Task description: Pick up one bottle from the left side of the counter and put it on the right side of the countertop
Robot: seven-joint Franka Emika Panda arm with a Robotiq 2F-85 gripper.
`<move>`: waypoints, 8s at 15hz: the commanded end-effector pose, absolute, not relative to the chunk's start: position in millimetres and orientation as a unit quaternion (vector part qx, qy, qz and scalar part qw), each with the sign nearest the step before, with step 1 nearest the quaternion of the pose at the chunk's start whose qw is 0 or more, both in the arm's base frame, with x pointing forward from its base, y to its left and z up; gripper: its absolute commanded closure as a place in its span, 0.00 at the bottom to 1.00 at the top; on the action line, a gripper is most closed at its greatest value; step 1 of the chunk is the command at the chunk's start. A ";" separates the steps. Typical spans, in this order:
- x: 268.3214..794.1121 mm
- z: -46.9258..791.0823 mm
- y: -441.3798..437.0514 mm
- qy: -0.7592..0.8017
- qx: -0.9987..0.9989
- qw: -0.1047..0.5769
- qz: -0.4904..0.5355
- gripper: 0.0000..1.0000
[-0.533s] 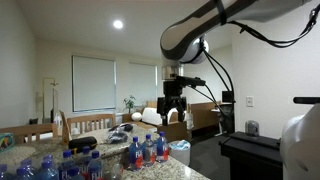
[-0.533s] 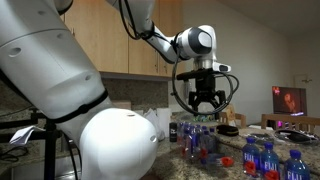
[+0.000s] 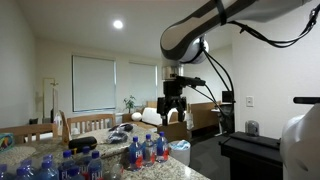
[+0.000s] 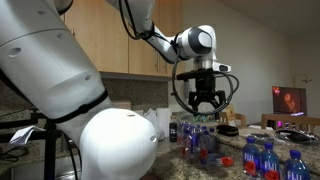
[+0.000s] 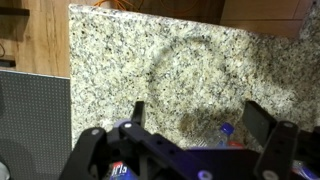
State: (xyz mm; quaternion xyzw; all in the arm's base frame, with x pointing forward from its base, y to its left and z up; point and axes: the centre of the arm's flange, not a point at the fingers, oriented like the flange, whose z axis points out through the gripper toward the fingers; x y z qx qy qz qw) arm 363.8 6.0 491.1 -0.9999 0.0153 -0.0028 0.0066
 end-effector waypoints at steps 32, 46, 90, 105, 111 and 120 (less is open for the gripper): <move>366.4 492.5 8.5 0.019 -1.000 0.007 -0.003 0.00; 438.5 554.1 136.9 0.015 -0.996 -0.038 -0.076 0.00; 583.4 351.6 297.0 0.251 -0.968 0.016 0.016 0.47; 582.7 359.1 285.3 0.237 -0.971 -0.006 0.034 0.88; 548.4 412.8 274.6 0.165 -0.986 -0.022 0.019 0.88; 508.0 534.7 175.6 0.066 -0.996 -0.055 -0.019 0.88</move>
